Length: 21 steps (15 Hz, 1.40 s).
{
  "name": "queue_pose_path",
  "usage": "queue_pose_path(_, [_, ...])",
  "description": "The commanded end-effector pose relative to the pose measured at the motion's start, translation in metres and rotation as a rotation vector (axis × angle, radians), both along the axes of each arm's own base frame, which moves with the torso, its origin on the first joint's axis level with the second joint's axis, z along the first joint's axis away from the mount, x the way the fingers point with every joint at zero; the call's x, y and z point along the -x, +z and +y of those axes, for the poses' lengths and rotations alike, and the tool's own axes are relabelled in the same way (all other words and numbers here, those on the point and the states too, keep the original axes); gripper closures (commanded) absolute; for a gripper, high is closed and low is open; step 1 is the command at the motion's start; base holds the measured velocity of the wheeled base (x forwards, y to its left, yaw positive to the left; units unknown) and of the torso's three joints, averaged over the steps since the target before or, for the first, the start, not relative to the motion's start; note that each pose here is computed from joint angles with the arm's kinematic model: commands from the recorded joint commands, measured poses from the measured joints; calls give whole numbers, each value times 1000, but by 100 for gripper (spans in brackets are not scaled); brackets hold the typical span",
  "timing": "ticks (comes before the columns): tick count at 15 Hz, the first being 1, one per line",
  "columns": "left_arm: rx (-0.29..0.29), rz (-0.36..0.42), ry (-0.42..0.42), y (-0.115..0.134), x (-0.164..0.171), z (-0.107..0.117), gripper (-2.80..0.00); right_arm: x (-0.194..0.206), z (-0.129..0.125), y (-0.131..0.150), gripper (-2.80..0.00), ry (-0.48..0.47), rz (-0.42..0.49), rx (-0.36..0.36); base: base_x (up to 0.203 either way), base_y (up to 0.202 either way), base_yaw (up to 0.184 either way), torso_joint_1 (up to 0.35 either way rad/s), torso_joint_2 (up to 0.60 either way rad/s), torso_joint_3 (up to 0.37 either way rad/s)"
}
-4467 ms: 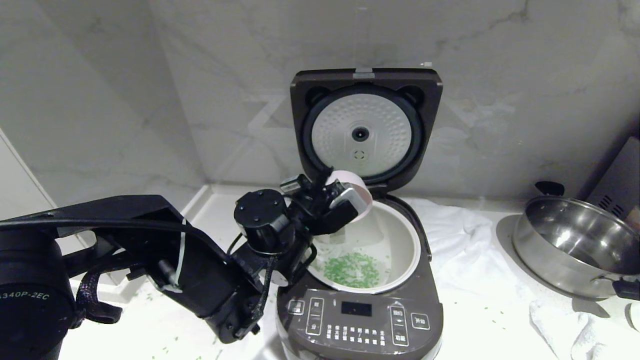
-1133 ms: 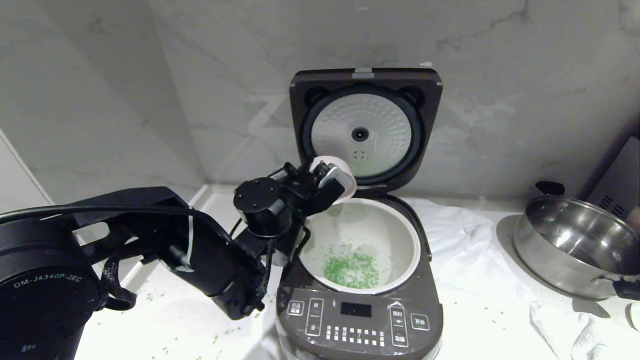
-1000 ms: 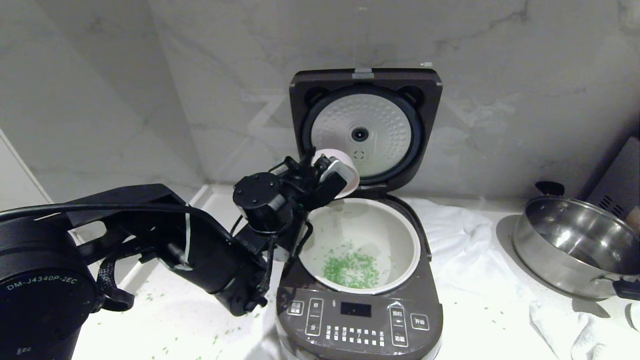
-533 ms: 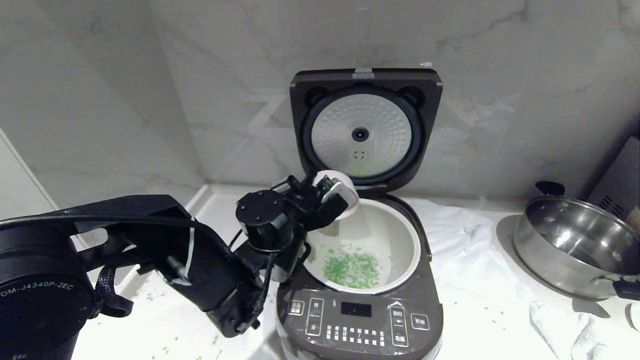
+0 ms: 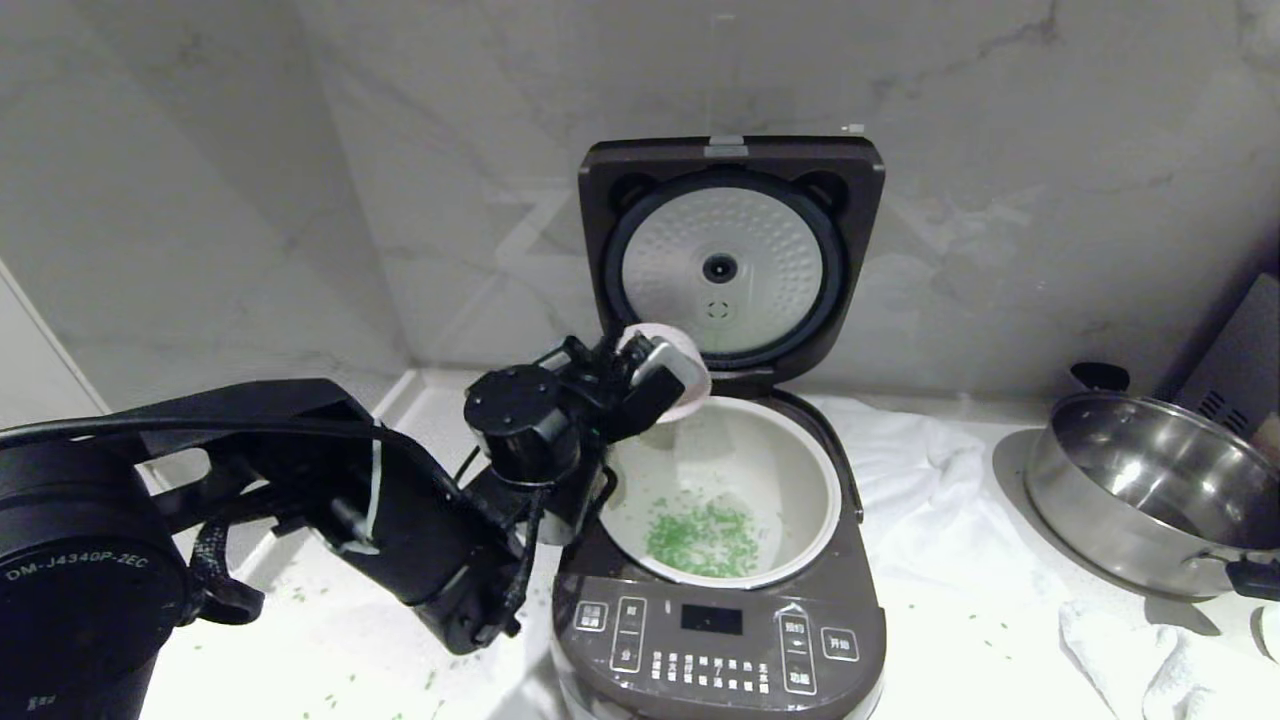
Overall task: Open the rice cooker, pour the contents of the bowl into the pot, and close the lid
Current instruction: Place the bowl on the table
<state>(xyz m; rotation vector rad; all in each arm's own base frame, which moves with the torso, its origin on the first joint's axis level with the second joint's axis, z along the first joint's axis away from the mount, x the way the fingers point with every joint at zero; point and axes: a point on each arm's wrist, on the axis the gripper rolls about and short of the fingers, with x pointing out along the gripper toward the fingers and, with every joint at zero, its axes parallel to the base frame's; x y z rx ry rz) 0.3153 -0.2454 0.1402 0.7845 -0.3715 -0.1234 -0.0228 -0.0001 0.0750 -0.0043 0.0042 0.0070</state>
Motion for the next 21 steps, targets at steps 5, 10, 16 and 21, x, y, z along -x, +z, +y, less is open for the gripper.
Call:
queue_pose_path(5, [306,50,-19,72,17,30,0,0,0,-1,0,1,2,0,0,0,0,0,0,0])
queue_pose_path(10, [463,401,2,43,43,57,0,0,0,-1,0,1,2,0,0,0,0,0,0,0])
queue_pose_path(16, [691,793,163,70,34,117,0,0,0,0,0,1,1,0,0,0,0,0,0,0])
queue_pose_path(21, [777,1084,392,70,39,184,0,0,0,0,0,1,0,0,0,0,0,0,0,0])
